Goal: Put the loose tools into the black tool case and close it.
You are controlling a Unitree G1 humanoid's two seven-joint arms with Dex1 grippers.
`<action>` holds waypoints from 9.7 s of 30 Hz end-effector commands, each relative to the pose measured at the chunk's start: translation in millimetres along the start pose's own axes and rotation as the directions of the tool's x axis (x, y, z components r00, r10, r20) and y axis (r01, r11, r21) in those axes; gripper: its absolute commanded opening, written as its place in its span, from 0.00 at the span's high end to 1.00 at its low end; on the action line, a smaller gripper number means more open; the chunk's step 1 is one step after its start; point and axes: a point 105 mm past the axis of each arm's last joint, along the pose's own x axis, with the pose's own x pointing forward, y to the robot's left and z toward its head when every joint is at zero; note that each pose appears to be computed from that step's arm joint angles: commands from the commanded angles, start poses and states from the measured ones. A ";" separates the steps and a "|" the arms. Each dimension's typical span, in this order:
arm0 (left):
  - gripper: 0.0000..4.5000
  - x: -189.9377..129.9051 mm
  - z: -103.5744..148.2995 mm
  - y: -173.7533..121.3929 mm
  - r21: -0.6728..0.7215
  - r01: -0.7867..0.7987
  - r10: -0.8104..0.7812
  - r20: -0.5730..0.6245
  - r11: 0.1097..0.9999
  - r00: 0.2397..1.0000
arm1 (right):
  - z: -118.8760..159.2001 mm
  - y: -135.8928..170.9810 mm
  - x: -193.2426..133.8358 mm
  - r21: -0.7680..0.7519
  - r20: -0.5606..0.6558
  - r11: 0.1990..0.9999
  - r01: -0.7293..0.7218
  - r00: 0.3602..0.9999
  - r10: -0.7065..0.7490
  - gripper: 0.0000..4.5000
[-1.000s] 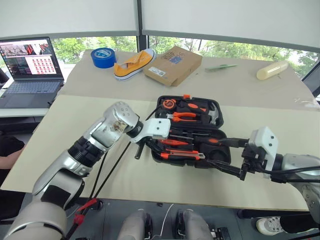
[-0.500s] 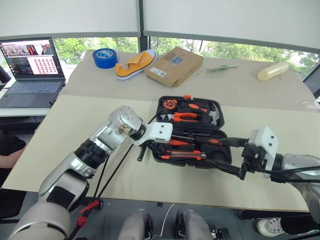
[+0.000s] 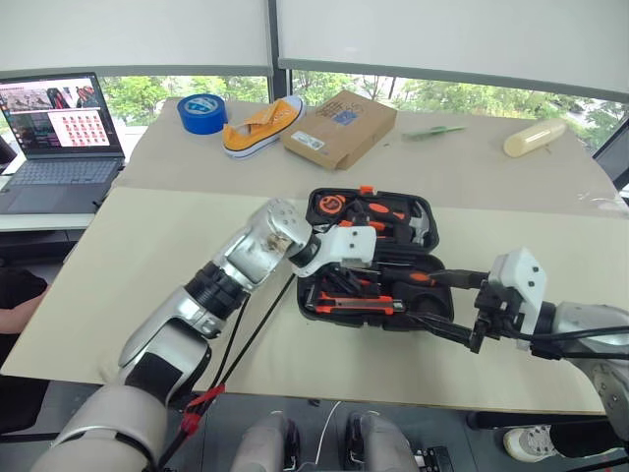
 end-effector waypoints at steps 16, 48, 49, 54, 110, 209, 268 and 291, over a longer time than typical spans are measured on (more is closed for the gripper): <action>0.83 -83.1 24.2 14.1 -0.122 -0.227 0.257 0.367 0.966 0.894 | -7.1 -24.2 -50.8 0.035 -0.052 0.980 0.196 0.980 -0.194 0.00; 0.00 -151.0 13.9 -55.1 -0.238 -0.279 0.357 0.412 0.930 0.838 | -92.7 -128.2 -35.5 0.040 -0.382 0.952 0.303 0.885 -0.265 0.54; 0.00 -151.1 13.5 -54.2 -0.239 -0.282 0.360 0.410 0.929 0.838 | -92.2 -128.0 -34.7 0.041 -0.376 0.952 0.302 0.888 -0.265 0.61; 0.00 -148.8 10.3 -52.8 -0.233 -0.285 0.359 0.396 0.930 0.845 | -83.4 -125.2 -36.9 0.042 -0.330 0.955 0.293 0.906 -0.264 0.99; 0.99 -120.7 -102.8 -10.3 -0.464 -0.505 0.595 0.061 0.727 0.801 | -40.9 -113.3 -10.1 0.006 -0.188 0.969 0.247 0.952 -0.241 1.00; 0.99 -136.1 -55.1 59.6 -0.833 -0.430 0.840 0.074 0.348 0.537 | 64.9 -149.9 73.9 0.278 0.081 0.849 0.449 0.870 -0.487 1.00; 1.00 -141.2 -58.9 6.7 -0.652 -0.651 0.912 0.167 0.388 0.376 | 16.8 -113.3 31.8 0.236 0.140 0.858 0.456 0.858 -0.494 0.69; 1.00 -161.8 -48.3 29.8 -0.559 -0.741 0.928 0.222 0.373 0.299 | 72.3 -123.9 27.9 0.170 0.394 0.839 0.517 0.745 -0.538 0.99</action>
